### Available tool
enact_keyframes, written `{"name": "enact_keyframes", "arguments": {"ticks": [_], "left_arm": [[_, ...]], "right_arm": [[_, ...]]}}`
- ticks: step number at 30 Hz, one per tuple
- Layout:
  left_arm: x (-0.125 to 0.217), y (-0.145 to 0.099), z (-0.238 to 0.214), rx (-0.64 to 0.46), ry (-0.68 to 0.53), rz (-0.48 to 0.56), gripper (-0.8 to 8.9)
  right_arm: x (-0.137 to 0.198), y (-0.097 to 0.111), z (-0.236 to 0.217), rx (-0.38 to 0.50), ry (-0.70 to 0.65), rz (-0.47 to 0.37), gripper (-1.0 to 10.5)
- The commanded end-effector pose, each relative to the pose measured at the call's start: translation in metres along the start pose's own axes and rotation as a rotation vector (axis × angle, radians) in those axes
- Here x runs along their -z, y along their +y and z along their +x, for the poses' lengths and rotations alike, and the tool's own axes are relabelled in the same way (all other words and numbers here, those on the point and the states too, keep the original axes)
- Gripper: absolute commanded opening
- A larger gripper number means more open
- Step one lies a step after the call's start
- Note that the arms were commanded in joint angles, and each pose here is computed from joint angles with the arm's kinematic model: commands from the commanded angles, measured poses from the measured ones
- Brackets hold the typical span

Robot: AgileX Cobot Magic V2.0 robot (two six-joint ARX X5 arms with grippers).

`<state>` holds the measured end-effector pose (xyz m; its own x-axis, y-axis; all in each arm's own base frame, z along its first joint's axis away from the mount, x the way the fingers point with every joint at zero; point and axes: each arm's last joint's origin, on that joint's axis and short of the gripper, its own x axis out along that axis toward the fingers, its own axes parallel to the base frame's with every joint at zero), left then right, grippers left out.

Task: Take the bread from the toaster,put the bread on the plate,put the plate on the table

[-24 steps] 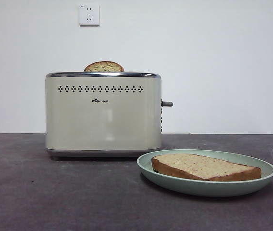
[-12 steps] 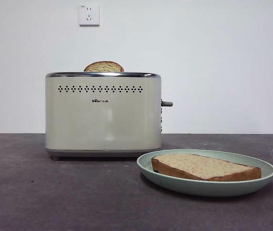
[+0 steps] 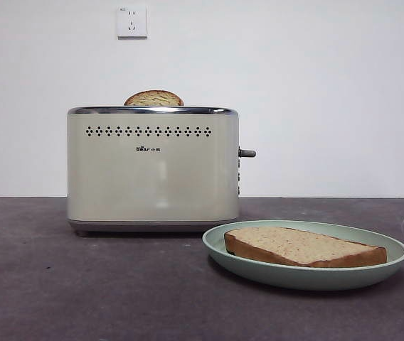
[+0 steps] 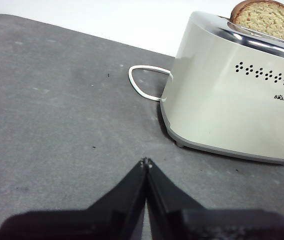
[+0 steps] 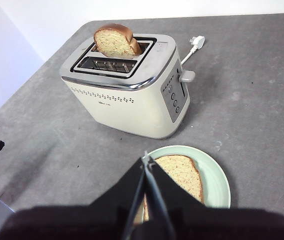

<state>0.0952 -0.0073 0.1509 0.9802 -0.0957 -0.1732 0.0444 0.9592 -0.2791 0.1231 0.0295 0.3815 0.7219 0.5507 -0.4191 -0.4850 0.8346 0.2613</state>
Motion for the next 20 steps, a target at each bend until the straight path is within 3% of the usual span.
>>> {"name": "enact_keyframes", "arguments": {"ticks": [1, 3, 7, 12, 20], "left_arm": [[0.003, 0.001, 0.001, -0.008, 0.005, -0.004, -0.03], [0.003, 0.001, 0.001, -0.008, 0.005, -0.004, -0.03], [0.003, 0.001, 0.001, -0.008, 0.005, -0.004, -0.03], [0.003, 0.001, 0.001, -0.008, 0.005, -0.004, -0.03], [0.003, 0.001, 0.001, -0.008, 0.005, -0.004, -0.03]], "right_arm": [[0.001, -0.001, 0.000, 0.021, -0.001, -0.077, 0.0], [0.000, -0.003, 0.000, 0.090, 0.002, -0.143, 0.0], [0.001, -0.013, 0.001, 0.289, -0.011, -0.122, 0.0], [0.023, -0.026, 0.006, 0.352, -0.127, -0.089, 0.0], [0.123, -0.058, 0.041, 0.444, -0.268, -0.114, 0.0]]}}
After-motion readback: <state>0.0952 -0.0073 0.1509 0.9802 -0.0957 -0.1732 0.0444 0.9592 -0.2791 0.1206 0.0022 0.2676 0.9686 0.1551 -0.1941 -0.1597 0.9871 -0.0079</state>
